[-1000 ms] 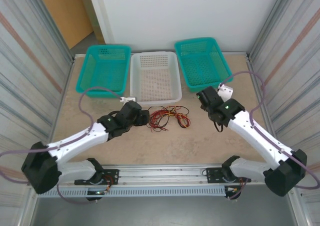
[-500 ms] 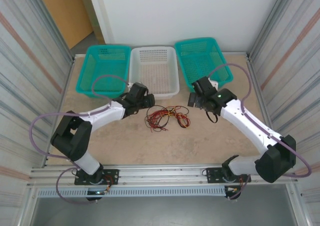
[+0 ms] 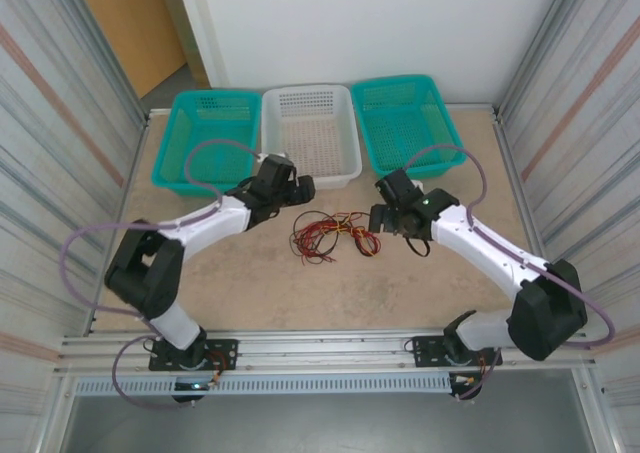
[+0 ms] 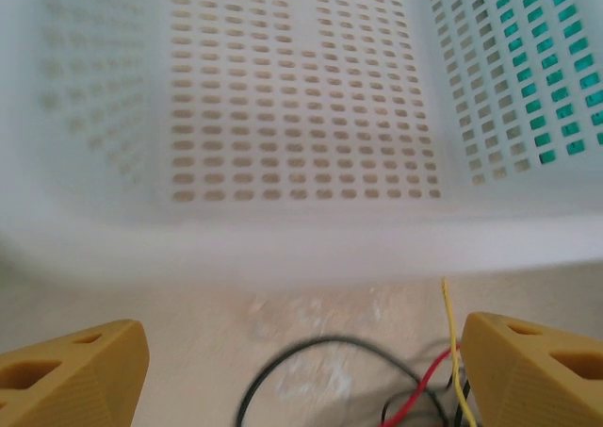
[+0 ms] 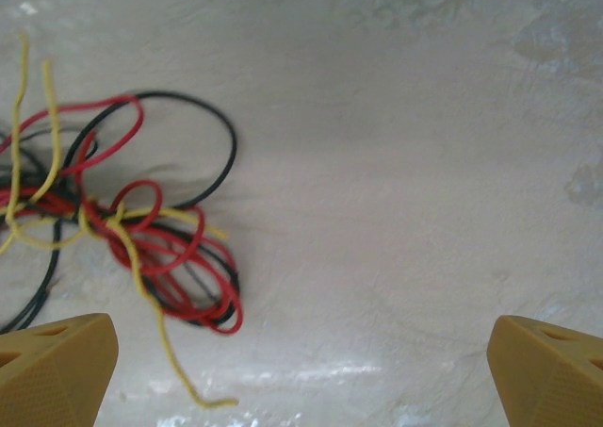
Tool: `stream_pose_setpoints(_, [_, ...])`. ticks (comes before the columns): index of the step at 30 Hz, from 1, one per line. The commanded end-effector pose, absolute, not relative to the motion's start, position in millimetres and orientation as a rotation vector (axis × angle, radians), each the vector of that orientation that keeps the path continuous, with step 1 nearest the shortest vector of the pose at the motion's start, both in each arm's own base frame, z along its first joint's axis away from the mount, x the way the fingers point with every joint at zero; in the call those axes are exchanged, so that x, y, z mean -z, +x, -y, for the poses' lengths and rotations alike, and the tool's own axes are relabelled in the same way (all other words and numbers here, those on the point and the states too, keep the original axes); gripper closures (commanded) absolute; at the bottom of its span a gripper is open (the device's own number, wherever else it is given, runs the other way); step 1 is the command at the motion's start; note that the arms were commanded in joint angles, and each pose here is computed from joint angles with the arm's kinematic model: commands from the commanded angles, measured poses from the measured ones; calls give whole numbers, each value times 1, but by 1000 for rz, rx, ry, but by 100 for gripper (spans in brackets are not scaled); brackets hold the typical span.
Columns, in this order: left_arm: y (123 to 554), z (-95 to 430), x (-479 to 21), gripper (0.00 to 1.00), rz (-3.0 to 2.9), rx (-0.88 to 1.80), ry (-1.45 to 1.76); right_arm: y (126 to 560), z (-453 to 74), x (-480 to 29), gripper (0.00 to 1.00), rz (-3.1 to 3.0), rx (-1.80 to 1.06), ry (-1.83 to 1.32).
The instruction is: Untangle the cables
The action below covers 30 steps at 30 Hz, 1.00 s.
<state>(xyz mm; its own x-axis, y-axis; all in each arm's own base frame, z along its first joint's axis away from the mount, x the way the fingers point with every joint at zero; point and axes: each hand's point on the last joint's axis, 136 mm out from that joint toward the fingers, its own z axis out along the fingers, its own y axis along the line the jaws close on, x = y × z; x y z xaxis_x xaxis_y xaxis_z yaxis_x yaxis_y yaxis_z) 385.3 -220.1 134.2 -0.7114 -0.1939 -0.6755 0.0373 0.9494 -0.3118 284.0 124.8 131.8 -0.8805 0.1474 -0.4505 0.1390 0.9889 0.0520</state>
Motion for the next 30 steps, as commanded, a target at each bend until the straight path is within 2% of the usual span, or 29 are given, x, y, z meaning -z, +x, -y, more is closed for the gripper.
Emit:
stream_pose_setpoints(1, [348,183,-166,13,-2308,295,-161,323,-130,-166,1,-2596,-189,181])
stream_pose_setpoints(6, [286,157,-173,12,-2331,332,-87,361,-139,-170,1,-2648,-324,168])
stream_pose_setpoints(13, [227,132,-165,13,-2372,429,-74,322,-200,-98,2,-2778,-272,-91])
stream_pose_setpoints(21, [213,130,-170,15,-2366,483,-48,313,-211,-42,6,-2877,-138,-181])
stream_pose_setpoints(28, [213,129,-180,17,-2330,491,-24,296,-220,-18,17,-2916,-92,-297])
stream_pose_setpoints(30, [214,130,-180,17,-2326,491,-25,294,-220,-19,22,-2904,-82,-305])
